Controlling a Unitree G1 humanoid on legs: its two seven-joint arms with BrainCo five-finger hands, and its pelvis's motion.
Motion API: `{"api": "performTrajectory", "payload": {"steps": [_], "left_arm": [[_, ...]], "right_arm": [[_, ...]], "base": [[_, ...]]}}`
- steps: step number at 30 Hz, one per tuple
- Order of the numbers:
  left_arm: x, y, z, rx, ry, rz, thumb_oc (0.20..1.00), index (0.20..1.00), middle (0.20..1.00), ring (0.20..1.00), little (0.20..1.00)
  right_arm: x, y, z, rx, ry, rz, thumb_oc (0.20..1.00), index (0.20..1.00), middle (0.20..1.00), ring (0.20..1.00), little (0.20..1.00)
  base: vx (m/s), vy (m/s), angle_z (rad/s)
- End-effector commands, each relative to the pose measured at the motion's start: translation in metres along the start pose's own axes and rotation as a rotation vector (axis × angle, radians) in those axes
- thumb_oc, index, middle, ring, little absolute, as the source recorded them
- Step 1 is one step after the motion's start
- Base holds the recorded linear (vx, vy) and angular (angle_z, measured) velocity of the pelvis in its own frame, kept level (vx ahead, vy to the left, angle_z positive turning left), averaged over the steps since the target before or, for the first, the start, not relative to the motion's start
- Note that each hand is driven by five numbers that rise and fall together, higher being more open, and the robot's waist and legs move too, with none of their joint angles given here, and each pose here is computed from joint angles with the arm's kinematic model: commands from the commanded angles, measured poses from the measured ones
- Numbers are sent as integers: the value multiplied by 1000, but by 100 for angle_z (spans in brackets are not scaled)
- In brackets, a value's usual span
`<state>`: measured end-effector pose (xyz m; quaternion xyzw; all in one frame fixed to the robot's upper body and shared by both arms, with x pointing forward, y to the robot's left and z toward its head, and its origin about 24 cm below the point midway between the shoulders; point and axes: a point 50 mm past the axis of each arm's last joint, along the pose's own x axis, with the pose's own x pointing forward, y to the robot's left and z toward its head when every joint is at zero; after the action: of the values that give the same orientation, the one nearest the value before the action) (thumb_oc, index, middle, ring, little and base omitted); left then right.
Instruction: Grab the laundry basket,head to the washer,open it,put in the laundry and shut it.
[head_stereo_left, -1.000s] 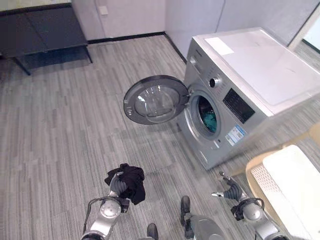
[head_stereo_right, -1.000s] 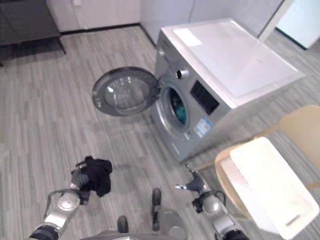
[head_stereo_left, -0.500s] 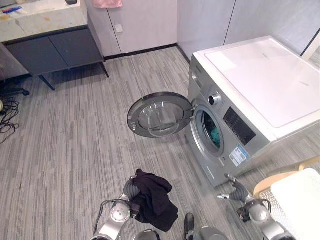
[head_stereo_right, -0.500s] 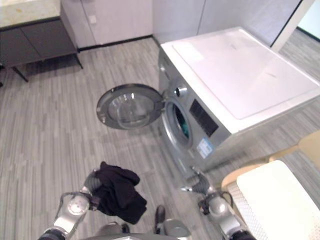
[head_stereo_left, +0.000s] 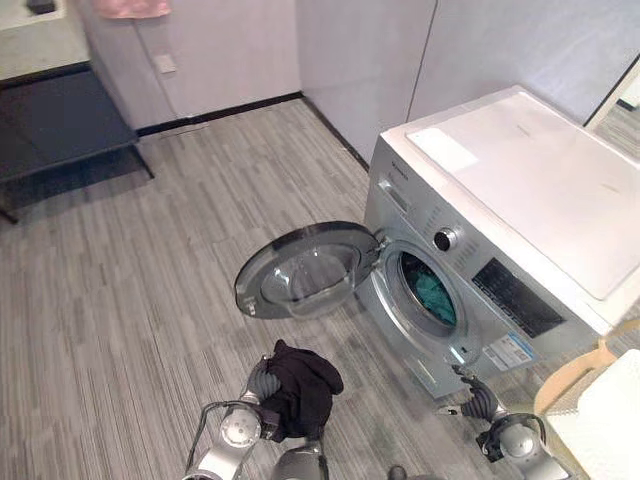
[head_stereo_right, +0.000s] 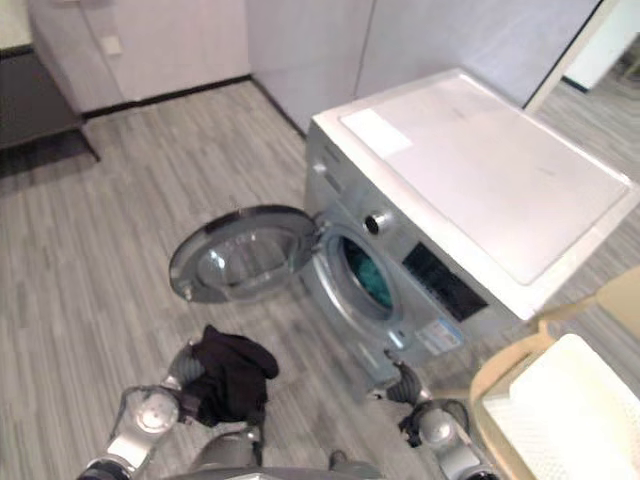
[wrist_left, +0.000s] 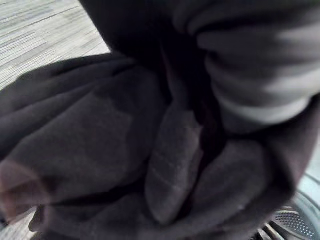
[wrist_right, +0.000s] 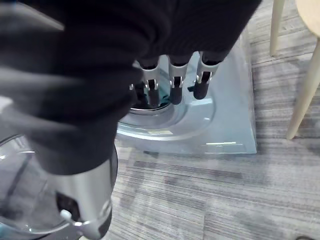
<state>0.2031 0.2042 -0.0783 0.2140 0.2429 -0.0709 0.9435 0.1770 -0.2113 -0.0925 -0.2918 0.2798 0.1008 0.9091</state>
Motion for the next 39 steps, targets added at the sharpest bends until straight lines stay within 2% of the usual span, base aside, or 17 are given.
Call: {"api": "performTrajectory", "payload": {"steps": [1,9,19,30,36,39], "left_arm": [[7,13,37,44,-172,18,200,200,200,200,200],[8,18,44,20,-198,32,200,200,200,200,200],[5,4,32,-13,-151,-2,200,200,200,200,200],[8,3,32,-61,-139,36,200,200,200,200,200],[22,19,69,-89,-253,106,200,200,200,200,200],[31,30,108,-191,-376,187,200,200,200,200,200]], "right_arm": [[16,-7,40,10,-148,-22,1000,1000,1000,1000,1000],[21,0,62,-9,-217,12,1000,1000,1000,1000,1000],[10,-12,26,-11,-100,-30,1000,1000,1000,1000,1000],[10,-16,12,-3,-35,-38,1000,1000,1000,1000,1000],[23,-18,36,23,-91,-54,1000,1000,1000,1000,1000],[33,-21,58,56,-153,-93,1000,1000,1000,1000,1000]], "base": [[82,107,-31],[172,51,-103],[122,-162,-32],[55,130,-90],[-241,178,-73],[-267,47,-20]]}}
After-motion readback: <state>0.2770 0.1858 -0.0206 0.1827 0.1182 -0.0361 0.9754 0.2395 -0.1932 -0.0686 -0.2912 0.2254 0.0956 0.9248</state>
